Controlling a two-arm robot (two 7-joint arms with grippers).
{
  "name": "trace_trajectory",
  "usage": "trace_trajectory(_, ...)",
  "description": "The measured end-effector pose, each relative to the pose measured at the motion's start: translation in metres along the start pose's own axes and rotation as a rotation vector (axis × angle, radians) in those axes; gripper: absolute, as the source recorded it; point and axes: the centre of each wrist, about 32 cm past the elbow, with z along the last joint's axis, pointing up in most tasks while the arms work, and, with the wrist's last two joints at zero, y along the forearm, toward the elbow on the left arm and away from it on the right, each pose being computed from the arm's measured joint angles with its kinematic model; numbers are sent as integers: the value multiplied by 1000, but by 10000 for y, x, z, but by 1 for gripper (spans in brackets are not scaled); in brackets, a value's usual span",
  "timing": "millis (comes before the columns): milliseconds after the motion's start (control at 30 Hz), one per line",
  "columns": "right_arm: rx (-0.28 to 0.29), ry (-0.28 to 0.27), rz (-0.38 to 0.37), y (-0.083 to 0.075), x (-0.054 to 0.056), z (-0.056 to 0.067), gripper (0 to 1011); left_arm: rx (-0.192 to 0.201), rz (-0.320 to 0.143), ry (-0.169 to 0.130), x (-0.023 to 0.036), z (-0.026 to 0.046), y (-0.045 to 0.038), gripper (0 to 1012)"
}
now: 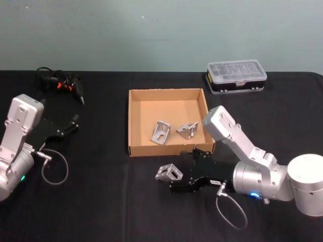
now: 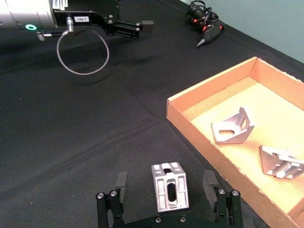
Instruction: Use one hand to pick up the angle iron from the table and place it into the box.
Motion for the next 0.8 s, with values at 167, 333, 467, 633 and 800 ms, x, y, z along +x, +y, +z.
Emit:
trace_trajectory(167, -8, 5, 10, 71, 48, -10, 1003, 0, 0, 0, 0, 0, 0, 1000)
trace_trajectory(333, -16, 13, 25, 160, 105, -17, 1003, 0, 0, 0, 0, 0, 0, 1000)
trace_trajectory(467, -25, 12, 46, 215, 132, -16, 1003, 0, 0, 0, 0, 0, 0, 1000)
trace_trajectory(633, -39, 13, 59, 254, 167, -28, 1003, 0, 0, 0, 0, 0, 0, 1000)
trace_trajectory(800, -48, 14, 65, 273, 194, -42, 1003, 0, 0, 0, 0, 0, 0, 1000)
